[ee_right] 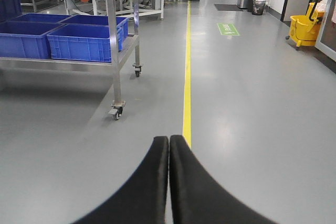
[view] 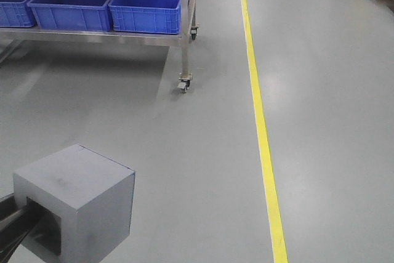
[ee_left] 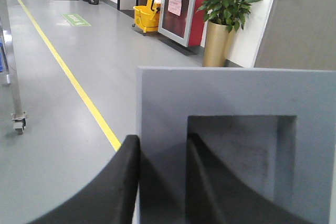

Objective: Sort gray base to blue bin
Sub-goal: 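Drive the base away from the table holding the block in the left gripper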

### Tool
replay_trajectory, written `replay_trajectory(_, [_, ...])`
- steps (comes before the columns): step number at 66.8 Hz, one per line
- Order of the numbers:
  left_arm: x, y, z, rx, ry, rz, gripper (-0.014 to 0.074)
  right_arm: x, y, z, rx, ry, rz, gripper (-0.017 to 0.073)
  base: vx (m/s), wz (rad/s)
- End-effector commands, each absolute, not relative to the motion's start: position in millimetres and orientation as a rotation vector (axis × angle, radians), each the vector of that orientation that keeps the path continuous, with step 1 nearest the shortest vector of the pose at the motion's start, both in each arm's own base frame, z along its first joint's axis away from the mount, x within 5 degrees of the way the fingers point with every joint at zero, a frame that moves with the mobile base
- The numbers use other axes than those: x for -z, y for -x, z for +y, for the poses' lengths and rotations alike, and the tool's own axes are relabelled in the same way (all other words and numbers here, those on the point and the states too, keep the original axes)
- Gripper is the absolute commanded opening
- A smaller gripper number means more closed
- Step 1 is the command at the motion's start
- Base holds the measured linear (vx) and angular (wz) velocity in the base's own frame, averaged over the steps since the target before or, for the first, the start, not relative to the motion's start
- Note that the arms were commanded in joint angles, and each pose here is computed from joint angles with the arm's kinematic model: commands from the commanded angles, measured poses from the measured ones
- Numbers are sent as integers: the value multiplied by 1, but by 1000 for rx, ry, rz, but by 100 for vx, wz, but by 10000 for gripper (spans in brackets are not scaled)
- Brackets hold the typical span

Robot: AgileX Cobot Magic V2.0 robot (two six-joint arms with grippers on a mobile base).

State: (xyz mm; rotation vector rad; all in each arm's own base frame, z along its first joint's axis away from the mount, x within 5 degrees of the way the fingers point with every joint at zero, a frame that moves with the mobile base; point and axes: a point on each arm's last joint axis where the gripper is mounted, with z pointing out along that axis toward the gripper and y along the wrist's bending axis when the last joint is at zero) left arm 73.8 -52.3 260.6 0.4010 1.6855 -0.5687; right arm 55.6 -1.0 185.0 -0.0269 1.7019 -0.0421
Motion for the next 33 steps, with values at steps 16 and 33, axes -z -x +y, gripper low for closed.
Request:
replay_trajectory(16, [-281,-74,-54,619,-372,1550,-7,-191,-56,-1,59,43,1621,-5,39,-3])
replay_trajectory(33, [-281,-74,-54,619,-372,1550,-7,-191,-56,-1,59,43,1621,-5,42,-9])
